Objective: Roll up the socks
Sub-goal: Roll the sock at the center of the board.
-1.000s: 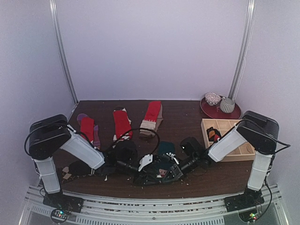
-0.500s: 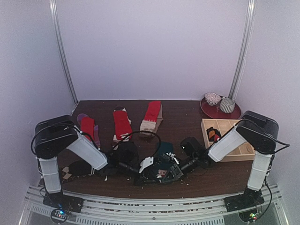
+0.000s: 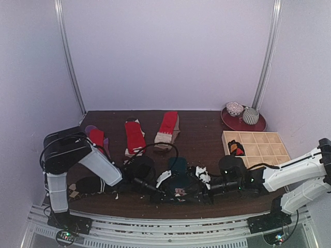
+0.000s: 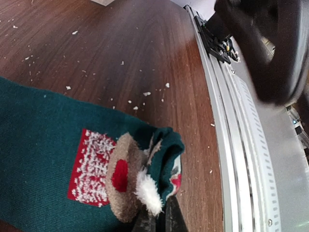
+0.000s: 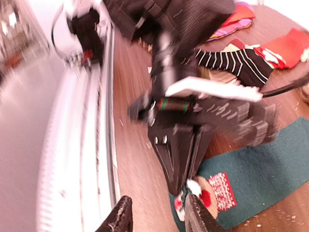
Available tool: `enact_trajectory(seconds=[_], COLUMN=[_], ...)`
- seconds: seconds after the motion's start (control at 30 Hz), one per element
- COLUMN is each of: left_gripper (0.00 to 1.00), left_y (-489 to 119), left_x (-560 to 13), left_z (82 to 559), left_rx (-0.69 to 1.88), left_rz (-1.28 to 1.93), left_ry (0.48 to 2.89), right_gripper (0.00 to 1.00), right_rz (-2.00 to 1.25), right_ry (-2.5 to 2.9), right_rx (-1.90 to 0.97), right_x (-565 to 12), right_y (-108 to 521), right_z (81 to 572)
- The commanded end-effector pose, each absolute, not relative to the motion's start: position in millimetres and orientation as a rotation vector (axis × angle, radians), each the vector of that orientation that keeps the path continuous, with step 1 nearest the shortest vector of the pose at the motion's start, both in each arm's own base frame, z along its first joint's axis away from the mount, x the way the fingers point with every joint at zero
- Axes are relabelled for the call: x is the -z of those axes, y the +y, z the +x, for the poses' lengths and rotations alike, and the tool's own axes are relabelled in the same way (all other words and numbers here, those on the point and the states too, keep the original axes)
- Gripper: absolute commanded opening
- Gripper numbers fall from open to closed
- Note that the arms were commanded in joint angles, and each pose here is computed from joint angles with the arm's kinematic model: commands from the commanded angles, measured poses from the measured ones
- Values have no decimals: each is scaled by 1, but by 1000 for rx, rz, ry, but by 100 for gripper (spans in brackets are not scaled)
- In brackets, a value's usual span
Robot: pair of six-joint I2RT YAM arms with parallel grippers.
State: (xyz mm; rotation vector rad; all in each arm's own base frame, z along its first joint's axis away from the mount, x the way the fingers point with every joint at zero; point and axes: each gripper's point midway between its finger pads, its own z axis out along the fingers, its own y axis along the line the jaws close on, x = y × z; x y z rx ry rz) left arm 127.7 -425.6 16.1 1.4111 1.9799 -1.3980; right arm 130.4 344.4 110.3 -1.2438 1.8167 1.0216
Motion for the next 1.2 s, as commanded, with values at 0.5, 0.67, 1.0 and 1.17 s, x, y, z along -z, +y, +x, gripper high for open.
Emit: enact_trajectory(seconds=[0.5, 0.67, 1.0, 1.17], left_gripper=[0, 0, 44, 60], left_y=[-350, -351, -366, -376], left_x=[75, 73, 26, -22], left_z=[92, 94, 136, 172], left_rx=[1269, 1283, 1172, 1042], left_rz=[1370, 1368, 1368, 1330], left_ry=[2622, 2613, 2406, 2199], right_gripper=[35, 30, 17, 14], right_rz=[-1639, -1660, -1460, -1338], right_ry=[1668, 1768, 2119, 2317], right_rx=[-391, -385, -632, -811], right_x=[-29, -10, 12, 23], right_y=[339, 338, 327, 316], right_z=[139, 138, 117, 106])
